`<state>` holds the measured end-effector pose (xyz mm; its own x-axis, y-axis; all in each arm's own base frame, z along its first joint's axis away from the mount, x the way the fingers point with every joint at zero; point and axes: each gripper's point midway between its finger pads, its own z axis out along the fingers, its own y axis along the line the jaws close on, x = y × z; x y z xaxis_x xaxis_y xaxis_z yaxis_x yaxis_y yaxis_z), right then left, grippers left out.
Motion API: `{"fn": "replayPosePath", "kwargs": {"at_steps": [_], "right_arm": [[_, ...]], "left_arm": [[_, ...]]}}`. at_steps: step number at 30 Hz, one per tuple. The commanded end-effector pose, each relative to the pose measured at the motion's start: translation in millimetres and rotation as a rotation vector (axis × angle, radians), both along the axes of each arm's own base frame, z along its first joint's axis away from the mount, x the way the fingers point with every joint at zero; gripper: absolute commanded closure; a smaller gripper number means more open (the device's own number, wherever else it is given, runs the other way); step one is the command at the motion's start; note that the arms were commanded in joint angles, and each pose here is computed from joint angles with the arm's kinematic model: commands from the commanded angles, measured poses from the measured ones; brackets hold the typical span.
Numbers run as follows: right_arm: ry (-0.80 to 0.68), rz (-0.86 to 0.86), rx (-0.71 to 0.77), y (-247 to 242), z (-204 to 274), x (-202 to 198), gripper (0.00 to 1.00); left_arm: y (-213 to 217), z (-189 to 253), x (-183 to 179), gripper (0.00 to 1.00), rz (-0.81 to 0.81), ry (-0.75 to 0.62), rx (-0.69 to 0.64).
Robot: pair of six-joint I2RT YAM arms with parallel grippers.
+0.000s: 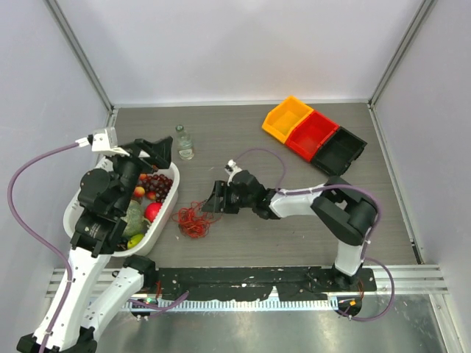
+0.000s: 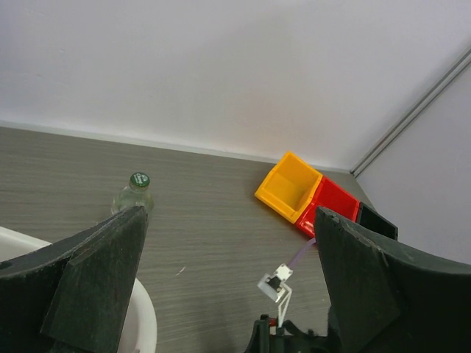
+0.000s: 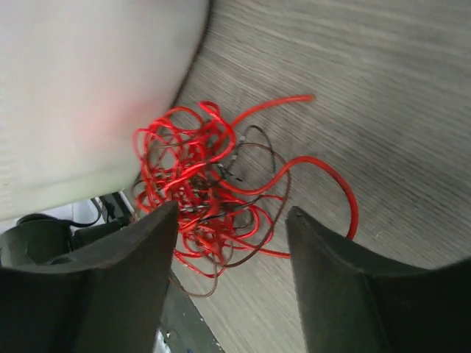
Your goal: Untangle the cables
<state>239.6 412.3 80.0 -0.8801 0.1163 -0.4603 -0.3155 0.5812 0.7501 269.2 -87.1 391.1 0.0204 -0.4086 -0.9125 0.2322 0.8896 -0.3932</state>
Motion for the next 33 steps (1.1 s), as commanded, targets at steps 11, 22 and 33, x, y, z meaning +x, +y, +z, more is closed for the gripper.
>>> {"fn": "replayPosePath", "kwargs": {"at_steps": [11,22,33], "right_arm": [[-0.222,-0.228,-0.01,-125.1,80.2,69.8,0.99],[-0.461,-0.2,-0.067,-172.2,150.5,30.0,0.95],[-0.388,-0.101,-0.077,-159.1,132.1,15.9,0.17]], "left_arm": [[-38.2,-2.2,4.3,0.0,-0.203,0.01,0.019],[-140.5,-65.0,18.9,0.23,-0.76,0.377,-0.073],[-142.4,-65.3,16.6,0.14,-0.775,0.348,-0.088]]}}
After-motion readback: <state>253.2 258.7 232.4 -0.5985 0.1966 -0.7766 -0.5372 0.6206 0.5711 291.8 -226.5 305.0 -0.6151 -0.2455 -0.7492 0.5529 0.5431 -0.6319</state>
